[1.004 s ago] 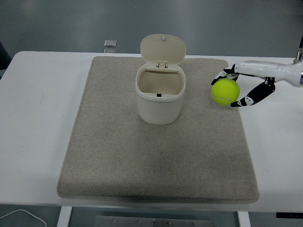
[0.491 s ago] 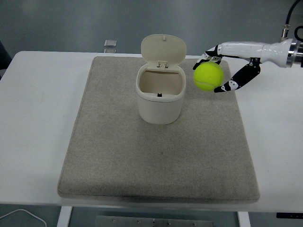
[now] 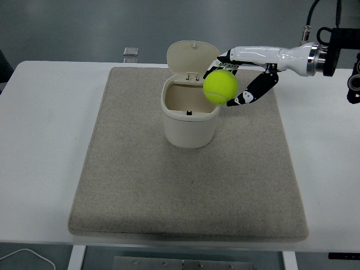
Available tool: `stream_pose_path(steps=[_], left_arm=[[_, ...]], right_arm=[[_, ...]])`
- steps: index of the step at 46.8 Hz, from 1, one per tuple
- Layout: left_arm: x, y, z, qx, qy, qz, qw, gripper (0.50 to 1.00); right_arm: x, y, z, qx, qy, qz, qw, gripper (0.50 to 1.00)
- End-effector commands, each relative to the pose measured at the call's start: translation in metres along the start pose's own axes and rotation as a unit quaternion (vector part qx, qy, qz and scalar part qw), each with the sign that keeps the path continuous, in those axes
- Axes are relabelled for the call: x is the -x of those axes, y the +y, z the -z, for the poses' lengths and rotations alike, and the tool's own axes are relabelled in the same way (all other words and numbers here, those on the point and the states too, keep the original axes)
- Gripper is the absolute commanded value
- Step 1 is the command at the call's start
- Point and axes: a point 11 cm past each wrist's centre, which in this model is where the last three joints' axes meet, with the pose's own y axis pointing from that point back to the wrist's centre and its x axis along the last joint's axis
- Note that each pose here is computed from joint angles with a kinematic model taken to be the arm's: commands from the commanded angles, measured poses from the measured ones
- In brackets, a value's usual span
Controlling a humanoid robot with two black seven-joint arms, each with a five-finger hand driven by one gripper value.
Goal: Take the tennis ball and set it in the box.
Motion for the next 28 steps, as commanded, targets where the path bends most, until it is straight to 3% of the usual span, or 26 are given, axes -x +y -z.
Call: stream_pose_path(steps=[1, 9, 18, 28], left_arm=[[0.000, 0.000, 0.000, 0.000, 0.000, 0.000, 1.000, 0.992], [0.000, 0.000, 0.000, 0.000, 0.000, 0.001, 1.000, 0.992], [0.000, 0.000, 0.000, 0.000, 0.000, 0.000, 1.000, 0.992], [0.000, 0.000, 0.000, 0.000, 0.000, 0.000, 1.000, 0.992]], right_arm=[[-0.003, -0.004, 0.003, 0.003, -0.009, -0.003, 1.000, 0.611], [-0.004, -0.006, 0.002, 0.015, -0.029, -0.008, 0.999, 0.654], [0.000, -0.012, 0.005, 0.015, -0.035, -0.005, 0.999, 0.713], [0.001, -0.015, 0.003, 0.026, -0.041, -0.004, 0.999, 0.748]])
